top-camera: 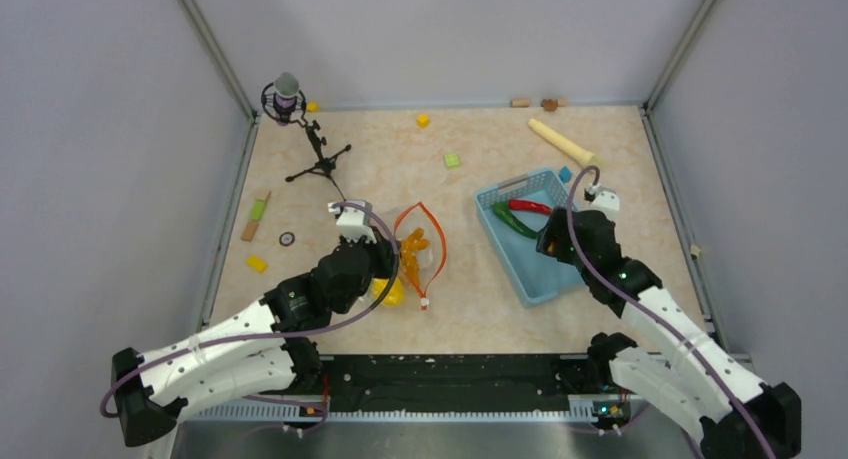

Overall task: Place the food in the zip-top bag and seal the zipper
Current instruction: Pick up the fake vegetable from the bin, then place the fake vegetable in the zipper food storage bag.

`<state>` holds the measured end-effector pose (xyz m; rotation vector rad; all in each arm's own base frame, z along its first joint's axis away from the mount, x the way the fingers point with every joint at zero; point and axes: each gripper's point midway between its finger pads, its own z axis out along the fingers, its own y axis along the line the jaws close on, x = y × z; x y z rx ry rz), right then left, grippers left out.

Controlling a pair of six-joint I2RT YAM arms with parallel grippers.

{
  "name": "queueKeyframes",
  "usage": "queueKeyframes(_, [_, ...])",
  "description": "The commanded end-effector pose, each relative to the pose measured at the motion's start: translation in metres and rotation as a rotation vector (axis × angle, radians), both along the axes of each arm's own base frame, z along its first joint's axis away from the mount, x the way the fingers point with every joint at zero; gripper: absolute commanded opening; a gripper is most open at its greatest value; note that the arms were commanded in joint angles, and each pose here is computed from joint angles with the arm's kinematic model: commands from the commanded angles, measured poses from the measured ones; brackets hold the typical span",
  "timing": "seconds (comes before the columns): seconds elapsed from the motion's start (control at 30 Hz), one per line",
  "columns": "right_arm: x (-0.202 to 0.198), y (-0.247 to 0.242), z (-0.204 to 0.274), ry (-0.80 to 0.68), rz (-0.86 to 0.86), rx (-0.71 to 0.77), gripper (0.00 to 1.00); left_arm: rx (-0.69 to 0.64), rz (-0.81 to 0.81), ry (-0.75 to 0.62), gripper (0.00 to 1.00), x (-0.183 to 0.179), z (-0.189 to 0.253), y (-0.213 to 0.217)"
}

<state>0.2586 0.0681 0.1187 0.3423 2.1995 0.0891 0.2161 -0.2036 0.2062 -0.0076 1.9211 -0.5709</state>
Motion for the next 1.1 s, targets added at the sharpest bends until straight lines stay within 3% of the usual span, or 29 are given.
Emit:
queueKeyframes(0.0, [0.008,0.043,0.053,-0.257,0.225,0.188,0.4,-0.034,-0.01,-0.028,0.0,0.001,0.008,-0.005])
queueKeyframes(0.2, [-0.015,0.098,0.097,-0.4,0.538,0.393,0.4,-0.038,-0.021,-0.023,0.0,0.001,0.008,-0.008])
queueKeyframes(0.47, [-0.033,0.153,0.128,-0.438,0.808,0.617,0.4,-0.052,-0.027,-0.028,0.0,-0.001,0.011,-0.007])
queueKeyframes(1.07, [-0.013,0.288,0.114,-0.35,0.966,0.623,0.44,-0.064,-0.033,-0.039,0.0,-0.004,0.017,-0.005])
